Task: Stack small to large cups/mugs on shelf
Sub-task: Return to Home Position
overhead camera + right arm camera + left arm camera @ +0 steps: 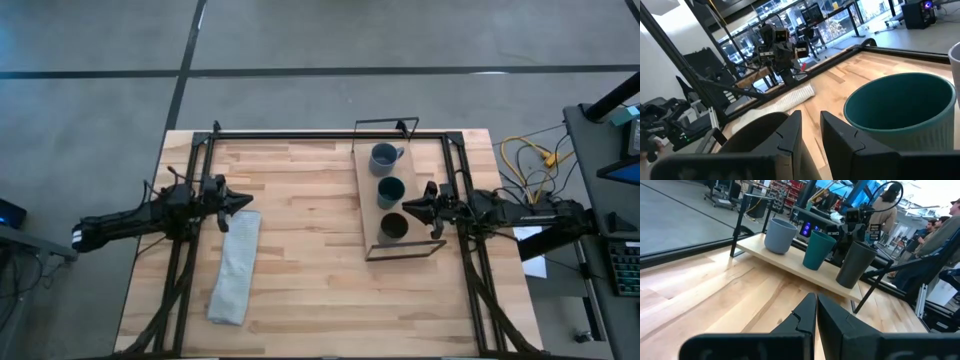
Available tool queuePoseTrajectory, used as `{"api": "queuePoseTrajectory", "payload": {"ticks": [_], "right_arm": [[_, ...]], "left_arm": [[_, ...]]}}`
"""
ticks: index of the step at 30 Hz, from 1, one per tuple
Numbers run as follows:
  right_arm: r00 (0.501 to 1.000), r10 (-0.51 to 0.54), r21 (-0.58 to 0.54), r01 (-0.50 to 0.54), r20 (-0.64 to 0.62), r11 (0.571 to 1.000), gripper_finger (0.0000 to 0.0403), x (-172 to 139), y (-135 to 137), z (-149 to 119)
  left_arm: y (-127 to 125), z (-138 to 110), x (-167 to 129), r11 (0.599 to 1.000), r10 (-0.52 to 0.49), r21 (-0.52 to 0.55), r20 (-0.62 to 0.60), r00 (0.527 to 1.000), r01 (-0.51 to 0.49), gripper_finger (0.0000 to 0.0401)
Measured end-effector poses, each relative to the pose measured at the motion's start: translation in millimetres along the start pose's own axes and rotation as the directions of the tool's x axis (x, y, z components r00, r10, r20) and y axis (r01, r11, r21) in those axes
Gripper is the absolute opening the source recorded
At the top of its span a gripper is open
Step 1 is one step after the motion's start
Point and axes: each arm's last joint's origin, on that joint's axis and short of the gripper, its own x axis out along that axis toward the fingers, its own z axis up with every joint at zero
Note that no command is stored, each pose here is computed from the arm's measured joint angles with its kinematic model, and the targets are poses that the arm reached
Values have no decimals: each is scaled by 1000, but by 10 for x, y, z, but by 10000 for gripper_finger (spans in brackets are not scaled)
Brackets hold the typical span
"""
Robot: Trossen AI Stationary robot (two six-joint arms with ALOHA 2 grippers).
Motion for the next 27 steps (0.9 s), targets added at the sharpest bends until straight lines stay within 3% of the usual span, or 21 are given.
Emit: {"api": "queuePoseTrajectory", "payload": {"ticks": [27], "right_arm": [[1000, 1, -3, -1, 2, 1000, 66, 1, 2, 3]], "left_arm": [[7, -23, 39, 1000, 1, 5, -10, 1000, -1, 0]]}}
